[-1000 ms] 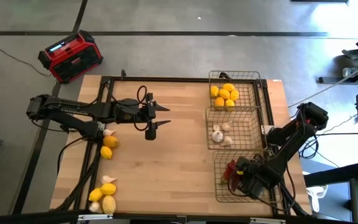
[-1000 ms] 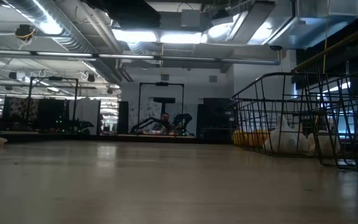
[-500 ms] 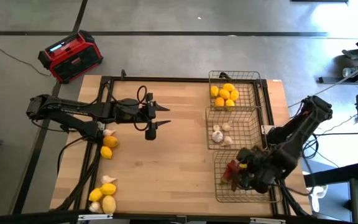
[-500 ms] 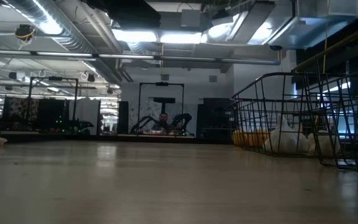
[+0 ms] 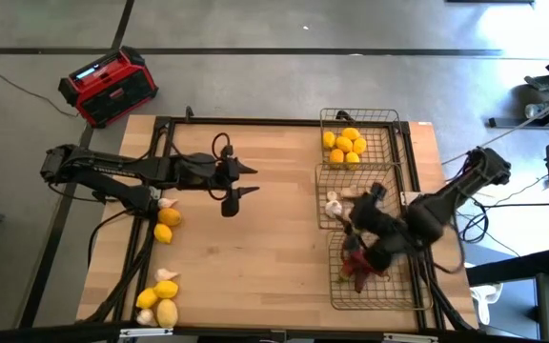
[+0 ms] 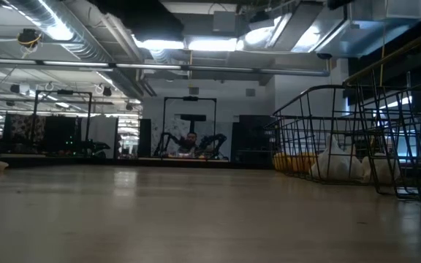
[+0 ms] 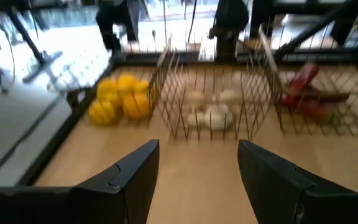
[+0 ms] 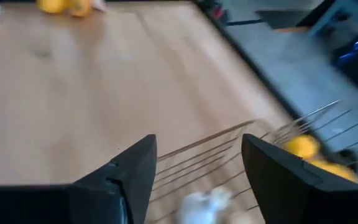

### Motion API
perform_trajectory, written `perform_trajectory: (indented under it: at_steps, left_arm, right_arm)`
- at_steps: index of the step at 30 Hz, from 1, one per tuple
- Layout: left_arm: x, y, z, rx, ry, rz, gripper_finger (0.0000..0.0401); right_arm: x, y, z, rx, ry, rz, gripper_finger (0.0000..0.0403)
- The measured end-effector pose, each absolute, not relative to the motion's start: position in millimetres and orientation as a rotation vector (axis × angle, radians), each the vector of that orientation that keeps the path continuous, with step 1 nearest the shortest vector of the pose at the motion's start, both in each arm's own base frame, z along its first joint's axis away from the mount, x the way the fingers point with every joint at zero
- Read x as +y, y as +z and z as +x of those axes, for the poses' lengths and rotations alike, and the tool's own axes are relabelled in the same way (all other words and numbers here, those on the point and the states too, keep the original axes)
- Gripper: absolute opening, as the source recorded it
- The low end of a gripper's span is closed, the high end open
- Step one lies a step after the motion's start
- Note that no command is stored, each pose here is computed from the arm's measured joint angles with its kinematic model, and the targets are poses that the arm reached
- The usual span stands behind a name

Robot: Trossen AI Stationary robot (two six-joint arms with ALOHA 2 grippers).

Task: Sort produce into baskets
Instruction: Put the yellow lemon into the top wire basket

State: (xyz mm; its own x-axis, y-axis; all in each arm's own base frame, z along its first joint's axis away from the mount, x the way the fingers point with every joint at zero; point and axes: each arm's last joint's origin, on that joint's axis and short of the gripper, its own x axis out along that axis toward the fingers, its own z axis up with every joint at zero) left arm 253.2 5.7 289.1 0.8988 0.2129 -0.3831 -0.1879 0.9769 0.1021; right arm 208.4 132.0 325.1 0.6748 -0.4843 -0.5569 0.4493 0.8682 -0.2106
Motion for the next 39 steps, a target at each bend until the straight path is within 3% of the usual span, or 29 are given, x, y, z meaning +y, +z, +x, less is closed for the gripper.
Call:
perform_trajectory:
  at_steps: [13,26,31,39]
  left_arm:
    - [-3.3,256.0,229.2,0.806,0.246,-0.079,0.0214]
    - [-24.1,250.4,191.7,1.218,0.299,-0.171,0.0214]
    - [-21.7,249.7,190.1,1.228,0.348,-0.213,0.0215]
    - [-20.0,235.3,194.0,1.317,0.396,-0.224,0.0278]
  right_arm:
    - [62.4,330.8,250.1,0.75,-0.636,-0.363,0.0232]
    - [26.5,328.4,259.3,0.851,-0.61,-0.303,0.0232]
    - [26.4,327.8,261.8,0.846,-0.597,-0.29,0.0232]
    - [26.5,327.8,261.9,0.847,-0.595,-0.292,0.0232]
